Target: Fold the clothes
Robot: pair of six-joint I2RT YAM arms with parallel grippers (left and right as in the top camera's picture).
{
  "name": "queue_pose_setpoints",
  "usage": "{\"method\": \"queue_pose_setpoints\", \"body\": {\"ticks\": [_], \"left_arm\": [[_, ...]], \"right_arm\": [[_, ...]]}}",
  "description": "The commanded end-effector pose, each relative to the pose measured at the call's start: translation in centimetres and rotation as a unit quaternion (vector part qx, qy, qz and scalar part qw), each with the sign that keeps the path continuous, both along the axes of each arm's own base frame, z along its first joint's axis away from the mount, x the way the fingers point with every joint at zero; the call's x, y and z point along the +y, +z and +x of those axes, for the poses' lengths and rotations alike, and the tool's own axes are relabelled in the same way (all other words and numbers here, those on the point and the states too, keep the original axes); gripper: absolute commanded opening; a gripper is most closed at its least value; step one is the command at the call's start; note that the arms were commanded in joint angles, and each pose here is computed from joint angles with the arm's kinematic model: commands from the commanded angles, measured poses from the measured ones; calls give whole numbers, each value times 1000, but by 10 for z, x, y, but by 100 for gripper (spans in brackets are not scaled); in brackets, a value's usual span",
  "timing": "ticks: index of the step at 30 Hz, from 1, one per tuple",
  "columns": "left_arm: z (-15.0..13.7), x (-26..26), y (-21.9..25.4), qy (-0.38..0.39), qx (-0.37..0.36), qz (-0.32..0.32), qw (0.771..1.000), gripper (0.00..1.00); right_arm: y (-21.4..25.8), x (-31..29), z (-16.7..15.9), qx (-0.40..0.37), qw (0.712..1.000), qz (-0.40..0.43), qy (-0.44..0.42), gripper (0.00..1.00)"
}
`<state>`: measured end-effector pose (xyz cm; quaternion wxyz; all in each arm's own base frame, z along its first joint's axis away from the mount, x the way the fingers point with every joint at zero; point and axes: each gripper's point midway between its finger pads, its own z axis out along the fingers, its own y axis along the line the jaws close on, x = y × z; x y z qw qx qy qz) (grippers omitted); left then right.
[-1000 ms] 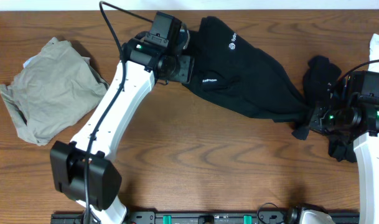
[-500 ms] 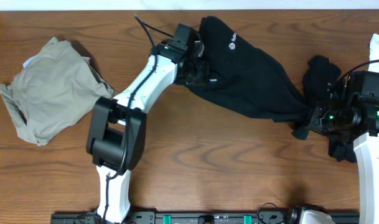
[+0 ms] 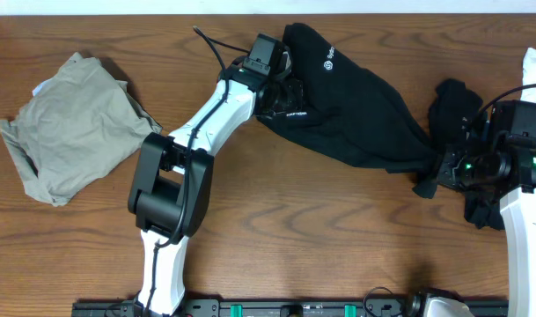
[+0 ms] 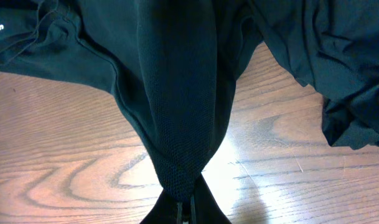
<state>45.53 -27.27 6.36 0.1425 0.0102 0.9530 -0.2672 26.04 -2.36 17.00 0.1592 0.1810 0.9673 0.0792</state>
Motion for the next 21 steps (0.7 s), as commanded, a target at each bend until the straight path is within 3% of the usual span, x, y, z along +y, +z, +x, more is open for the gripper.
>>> {"method": "queue_pose_setpoints", "body": {"ticks": [1,12,18,21], "left_arm": [[1,-1,-16,8,17,-1,1000,61],[5,-3,-36,18,27,-2,999,58],[7,-18,-25,-3,18,-47,999,27],[6,-18,-25,-2,22,-47,999,19]], "right_arm": [[-3,-3,-2,6,1000,-5,4,1],[-3,-2,-3,8,1000,-5,6,1],[-3,-2,-3,8,1000,-5,6,1],[-3,-2,-3,8,1000,-5,6,1]]}}
